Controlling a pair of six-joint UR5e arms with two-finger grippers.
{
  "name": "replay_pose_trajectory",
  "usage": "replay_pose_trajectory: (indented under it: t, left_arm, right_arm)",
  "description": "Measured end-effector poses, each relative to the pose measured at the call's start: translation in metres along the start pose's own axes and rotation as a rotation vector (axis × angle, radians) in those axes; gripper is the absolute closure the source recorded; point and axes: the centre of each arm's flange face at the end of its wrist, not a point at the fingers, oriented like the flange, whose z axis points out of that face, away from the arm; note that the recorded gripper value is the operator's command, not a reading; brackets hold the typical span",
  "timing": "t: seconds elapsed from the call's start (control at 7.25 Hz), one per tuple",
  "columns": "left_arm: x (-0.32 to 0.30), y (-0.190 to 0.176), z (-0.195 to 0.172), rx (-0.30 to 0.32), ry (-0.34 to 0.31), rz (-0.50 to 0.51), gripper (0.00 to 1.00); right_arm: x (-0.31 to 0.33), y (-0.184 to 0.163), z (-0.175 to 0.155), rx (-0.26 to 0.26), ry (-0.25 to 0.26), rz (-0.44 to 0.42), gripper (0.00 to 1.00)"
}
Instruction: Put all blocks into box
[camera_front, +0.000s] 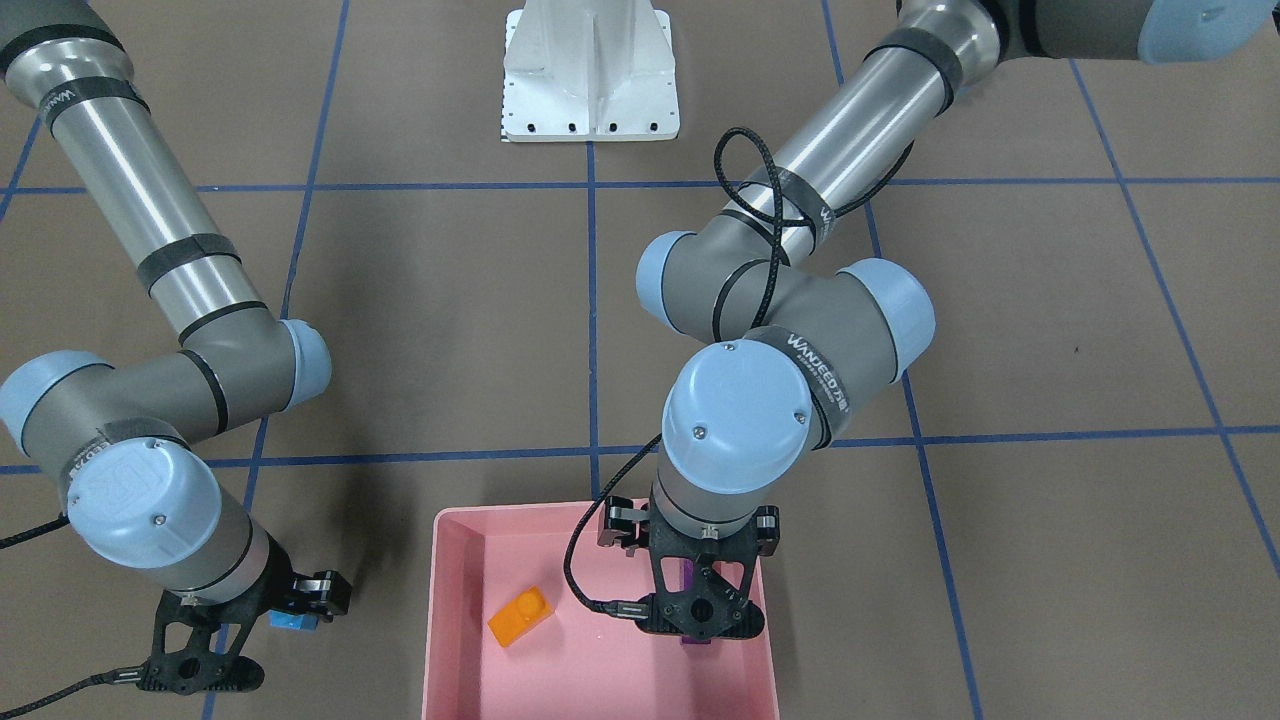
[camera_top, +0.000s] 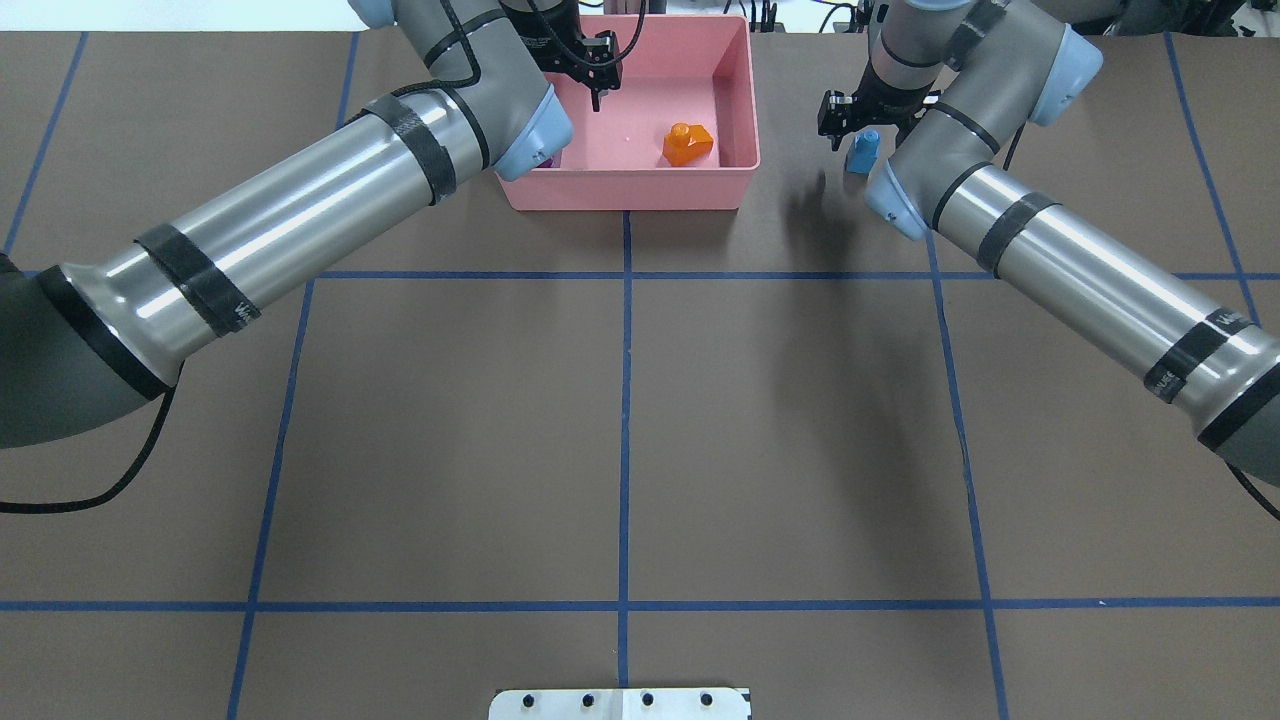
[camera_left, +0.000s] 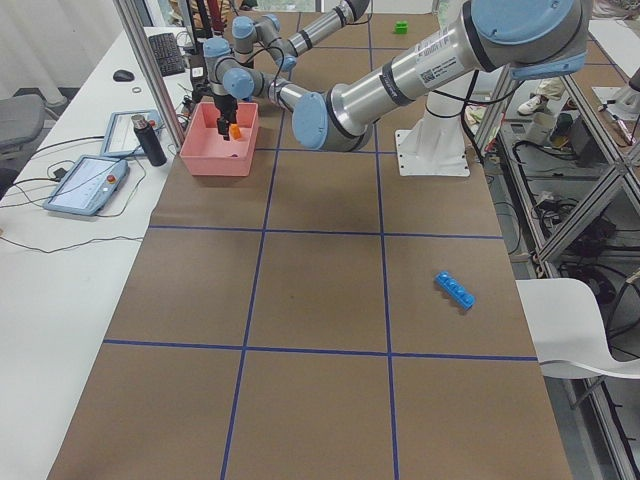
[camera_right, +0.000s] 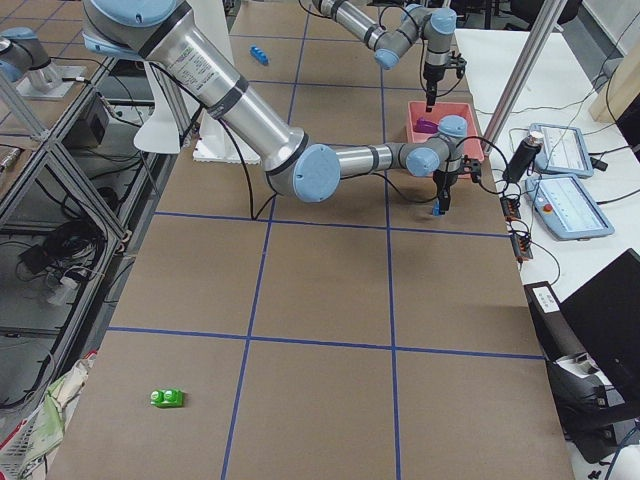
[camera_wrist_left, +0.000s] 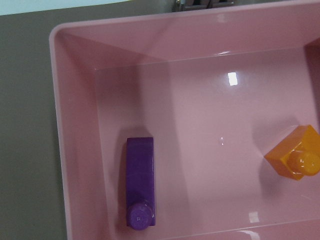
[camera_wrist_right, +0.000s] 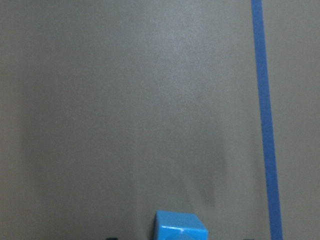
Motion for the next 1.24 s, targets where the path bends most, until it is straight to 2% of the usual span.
replay_pose_trajectory:
  t: [0.41, 0.69, 0.83, 1.24]
  left_arm:
    - [0.001, 0.004, 0.006, -0.003, 0.001, 0.006, 0.00]
    - [0.001, 0.007, 0.010, -0.001, 0.006, 0.012, 0.00]
    - [0.000, 0.009, 0.013, 0.002, 0.011, 0.017, 0.00]
    - [-0.020, 0.016, 0.022, 0.010, 0.018, 0.048, 0.00]
  right_arm:
    - [-0.001, 0.002, 0.006, 0.005, 0.015, 0.006, 1.00]
    - [-0.009, -0.005, -0.005, 0.021, 0.007, 0.015, 1.00]
    - [-0.020, -0.020, -0.029, 0.049, -0.012, 0.053, 1.00]
    - [-0.079, -0.072, -0.127, 0.135, -0.100, 0.220, 1.00]
